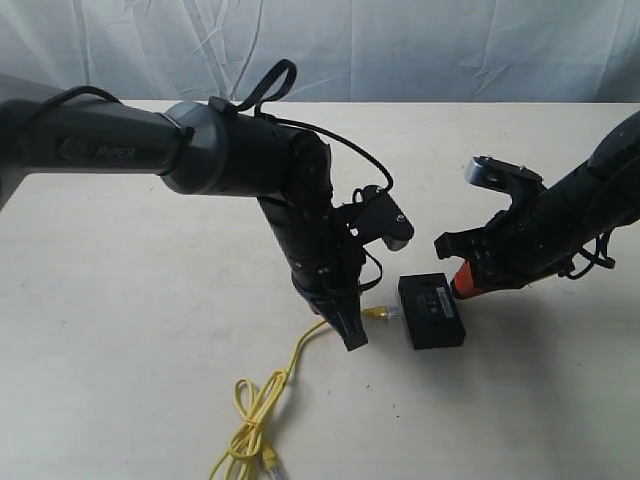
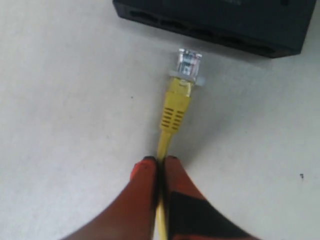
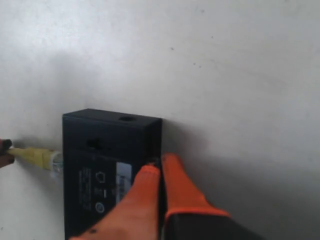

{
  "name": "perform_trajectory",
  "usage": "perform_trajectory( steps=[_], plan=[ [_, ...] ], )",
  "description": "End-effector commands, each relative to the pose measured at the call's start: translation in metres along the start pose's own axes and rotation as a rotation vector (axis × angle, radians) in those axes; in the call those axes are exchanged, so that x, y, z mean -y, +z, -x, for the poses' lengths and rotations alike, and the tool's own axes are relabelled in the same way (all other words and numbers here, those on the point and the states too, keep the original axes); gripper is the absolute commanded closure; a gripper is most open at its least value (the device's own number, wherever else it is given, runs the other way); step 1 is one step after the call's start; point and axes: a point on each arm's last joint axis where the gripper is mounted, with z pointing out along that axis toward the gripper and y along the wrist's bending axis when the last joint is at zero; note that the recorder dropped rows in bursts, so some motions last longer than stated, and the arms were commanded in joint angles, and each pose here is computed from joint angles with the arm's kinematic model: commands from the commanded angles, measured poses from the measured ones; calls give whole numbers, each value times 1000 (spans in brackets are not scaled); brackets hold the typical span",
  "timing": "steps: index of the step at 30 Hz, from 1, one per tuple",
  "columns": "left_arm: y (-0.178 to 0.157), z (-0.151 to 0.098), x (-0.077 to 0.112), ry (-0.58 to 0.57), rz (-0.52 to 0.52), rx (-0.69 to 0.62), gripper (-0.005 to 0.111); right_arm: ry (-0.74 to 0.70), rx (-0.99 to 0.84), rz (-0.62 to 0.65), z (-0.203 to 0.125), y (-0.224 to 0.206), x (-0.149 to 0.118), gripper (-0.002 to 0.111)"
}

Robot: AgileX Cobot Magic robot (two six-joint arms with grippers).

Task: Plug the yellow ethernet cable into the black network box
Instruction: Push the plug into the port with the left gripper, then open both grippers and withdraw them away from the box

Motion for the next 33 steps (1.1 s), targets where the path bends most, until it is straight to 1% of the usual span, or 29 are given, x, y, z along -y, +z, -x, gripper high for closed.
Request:
perform_trajectory(
  steps=[1, 12, 16, 21, 25, 28, 33],
  plan=[
    [-2, 7, 5, 2, -20, 52, 107, -8, 7, -6, 1, -3, -1, 109],
    [-2, 10, 4, -17, -9, 90, 107, -8, 5, -4, 1, -3, -1, 109],
    [-3, 14, 3, -43, -3, 130, 107, -6, -8, 7, -1, -3, -2, 109],
    [-3, 16, 4, -62, -9, 148, 107, 15, -46, 9, -4, 2, 0, 109],
    [-3, 17, 3, -71, -8, 159, 107, 59, -70, 54, -6, 8, -2, 109],
    [-3, 19, 3, -88, -6, 183, 107, 58, -70, 54, -6, 8, -2, 109],
    [-4, 18, -1, -87, 7, 184, 107, 58, -63, 48, -5, 8, -1, 109]
  ],
)
